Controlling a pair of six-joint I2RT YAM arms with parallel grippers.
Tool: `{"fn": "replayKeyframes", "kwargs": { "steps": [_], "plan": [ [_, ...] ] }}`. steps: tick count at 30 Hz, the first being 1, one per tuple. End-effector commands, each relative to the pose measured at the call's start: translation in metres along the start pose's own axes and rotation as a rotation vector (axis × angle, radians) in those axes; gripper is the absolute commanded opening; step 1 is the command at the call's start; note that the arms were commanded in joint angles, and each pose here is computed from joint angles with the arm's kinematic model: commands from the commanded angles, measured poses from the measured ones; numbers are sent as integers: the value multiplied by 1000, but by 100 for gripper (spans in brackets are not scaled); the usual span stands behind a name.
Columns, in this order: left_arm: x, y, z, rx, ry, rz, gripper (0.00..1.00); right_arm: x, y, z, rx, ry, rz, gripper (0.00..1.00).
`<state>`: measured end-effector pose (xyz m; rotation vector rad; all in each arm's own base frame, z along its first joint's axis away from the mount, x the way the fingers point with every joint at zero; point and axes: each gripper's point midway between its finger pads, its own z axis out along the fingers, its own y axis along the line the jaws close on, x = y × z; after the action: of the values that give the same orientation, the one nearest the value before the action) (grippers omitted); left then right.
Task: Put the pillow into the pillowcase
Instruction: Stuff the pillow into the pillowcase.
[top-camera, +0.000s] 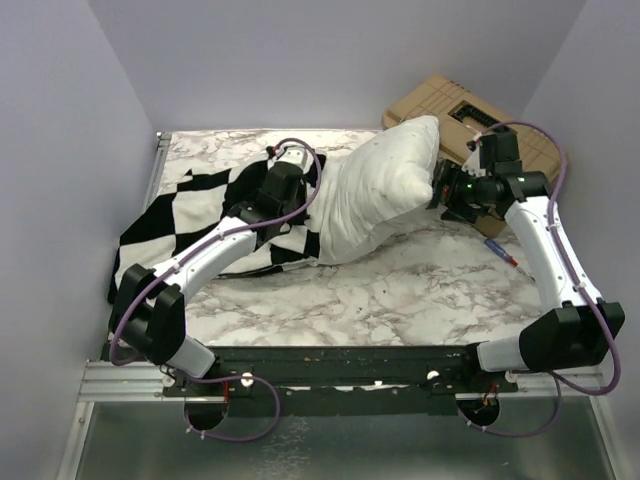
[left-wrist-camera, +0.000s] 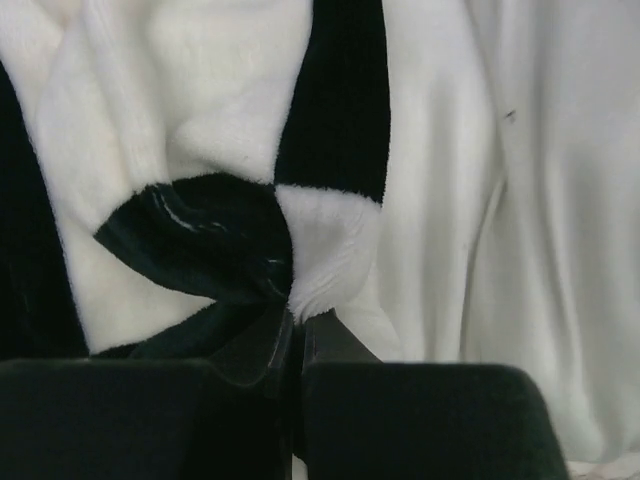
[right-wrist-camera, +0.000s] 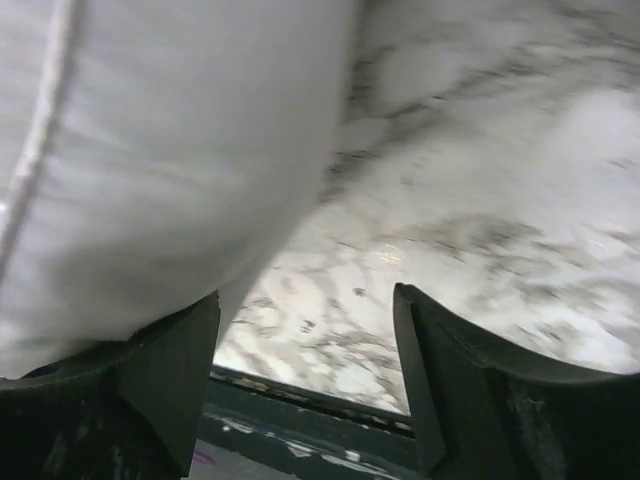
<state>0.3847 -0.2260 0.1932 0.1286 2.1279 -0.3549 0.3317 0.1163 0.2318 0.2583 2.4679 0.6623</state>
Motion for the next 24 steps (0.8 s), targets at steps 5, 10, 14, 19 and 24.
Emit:
{"fn": "replayKeyframes", "kwargs": {
  "steps": [5, 10, 14, 19, 24],
  "plan": [
    [-34, 11, -34, -33, -184, 53, 0, -27, -42, -71, 125, -131, 63, 90],
    [-54, -9, -48, 69, -235, 80, 0, -62, -7, -82, -71, -210, 122, 96],
    [-71, -18, -60, 112, -274, 83, 0, -58, 9, -49, -250, -113, 191, 99],
    [-88, -41, -76, 222, -290, 35, 29, -34, -33, 9, -68, -14, 189, 99],
    [-113, -50, -94, 231, -274, -90, 75, -50, -64, -14, 165, -120, 94, 100]
  ]
}}
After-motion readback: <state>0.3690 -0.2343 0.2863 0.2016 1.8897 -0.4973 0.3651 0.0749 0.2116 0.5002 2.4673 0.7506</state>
